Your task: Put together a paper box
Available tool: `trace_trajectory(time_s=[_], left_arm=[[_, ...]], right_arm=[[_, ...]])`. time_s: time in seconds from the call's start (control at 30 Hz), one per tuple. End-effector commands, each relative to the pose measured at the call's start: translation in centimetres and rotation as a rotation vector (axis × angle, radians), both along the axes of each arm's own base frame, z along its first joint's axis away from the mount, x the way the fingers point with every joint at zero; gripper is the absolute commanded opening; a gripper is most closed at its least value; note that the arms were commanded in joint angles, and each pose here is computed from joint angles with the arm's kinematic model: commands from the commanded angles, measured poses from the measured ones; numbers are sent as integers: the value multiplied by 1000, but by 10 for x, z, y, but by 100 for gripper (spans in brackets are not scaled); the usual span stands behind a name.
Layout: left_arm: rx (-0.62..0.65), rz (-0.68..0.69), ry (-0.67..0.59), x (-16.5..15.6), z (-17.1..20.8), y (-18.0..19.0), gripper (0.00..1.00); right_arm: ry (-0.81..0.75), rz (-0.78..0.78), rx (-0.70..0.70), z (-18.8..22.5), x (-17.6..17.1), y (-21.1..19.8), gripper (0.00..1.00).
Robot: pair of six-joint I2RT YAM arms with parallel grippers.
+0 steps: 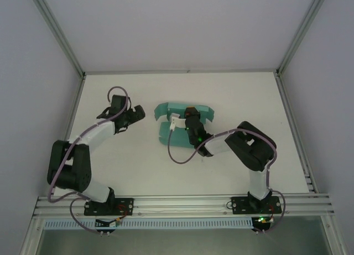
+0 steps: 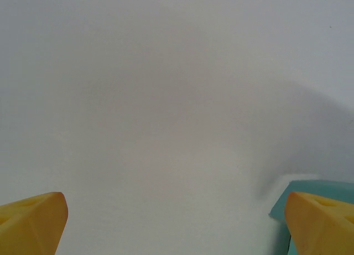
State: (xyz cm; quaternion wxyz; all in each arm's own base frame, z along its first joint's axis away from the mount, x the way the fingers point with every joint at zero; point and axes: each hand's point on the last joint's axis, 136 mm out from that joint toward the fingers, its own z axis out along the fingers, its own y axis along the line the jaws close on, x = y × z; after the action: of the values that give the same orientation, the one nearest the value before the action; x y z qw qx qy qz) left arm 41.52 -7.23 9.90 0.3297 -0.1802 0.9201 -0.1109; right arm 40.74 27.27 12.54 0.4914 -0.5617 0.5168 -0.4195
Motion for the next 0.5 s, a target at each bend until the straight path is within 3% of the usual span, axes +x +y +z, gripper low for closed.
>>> trace_trajectory(time_s=[0.0,0.2,0.47], left_arm=[[-49,-103,-60,25,6,-21,99],[-108,-254,-13,35,-14,-58,74],[-167,-436,-69,29,-9,-106,66]], right_arm=[[37,8,29,-20,-4,2,0],[75,4,69,-24,-1,3,0],[122,-6,75,-28,-1,3,0]])
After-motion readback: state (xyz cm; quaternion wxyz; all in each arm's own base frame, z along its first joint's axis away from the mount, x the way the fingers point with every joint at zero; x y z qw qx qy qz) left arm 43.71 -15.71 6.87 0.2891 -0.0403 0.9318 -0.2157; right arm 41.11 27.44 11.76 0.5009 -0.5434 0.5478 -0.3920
